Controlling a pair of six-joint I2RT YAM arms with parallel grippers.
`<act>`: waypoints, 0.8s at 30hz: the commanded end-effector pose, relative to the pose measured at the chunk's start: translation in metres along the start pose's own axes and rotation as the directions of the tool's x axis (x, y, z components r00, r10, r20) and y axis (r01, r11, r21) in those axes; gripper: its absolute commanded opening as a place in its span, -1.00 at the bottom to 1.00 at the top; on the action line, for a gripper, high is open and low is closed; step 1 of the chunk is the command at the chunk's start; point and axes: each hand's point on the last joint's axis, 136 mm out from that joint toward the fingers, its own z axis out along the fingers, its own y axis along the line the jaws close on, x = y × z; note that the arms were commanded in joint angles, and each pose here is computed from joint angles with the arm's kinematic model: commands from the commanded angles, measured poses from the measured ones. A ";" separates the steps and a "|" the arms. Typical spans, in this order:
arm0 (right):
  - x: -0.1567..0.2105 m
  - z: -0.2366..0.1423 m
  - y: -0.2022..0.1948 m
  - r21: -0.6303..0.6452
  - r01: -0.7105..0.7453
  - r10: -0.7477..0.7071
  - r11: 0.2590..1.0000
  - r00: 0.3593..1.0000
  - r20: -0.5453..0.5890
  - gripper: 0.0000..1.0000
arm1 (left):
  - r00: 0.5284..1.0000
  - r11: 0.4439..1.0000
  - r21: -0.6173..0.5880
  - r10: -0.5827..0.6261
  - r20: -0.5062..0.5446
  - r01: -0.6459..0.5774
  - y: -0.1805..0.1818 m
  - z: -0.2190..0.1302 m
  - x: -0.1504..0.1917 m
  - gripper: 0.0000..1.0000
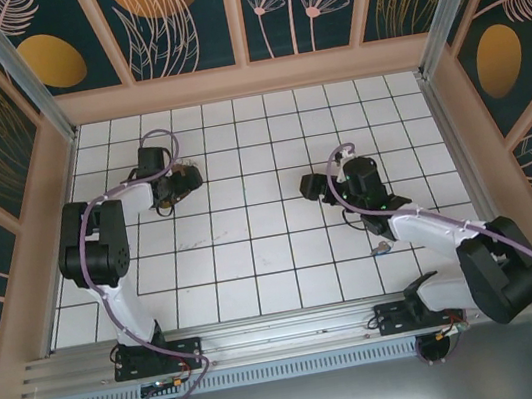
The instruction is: Put the keys on the keyring
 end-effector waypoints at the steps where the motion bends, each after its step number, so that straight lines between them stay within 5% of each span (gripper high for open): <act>1: -0.016 -0.008 0.006 -0.004 0.022 -0.022 1.000 0.999 0.050 0.81 | 0.997 1.000 -0.021 0.000 -0.077 -0.002 0.006 -0.003 0.030 0.94; 24: -0.033 -0.013 0.014 -0.031 0.019 -0.016 0.999 0.996 0.091 0.83 | 0.992 0.987 0.147 -0.046 -0.116 0.063 -0.042 -0.040 0.093 0.97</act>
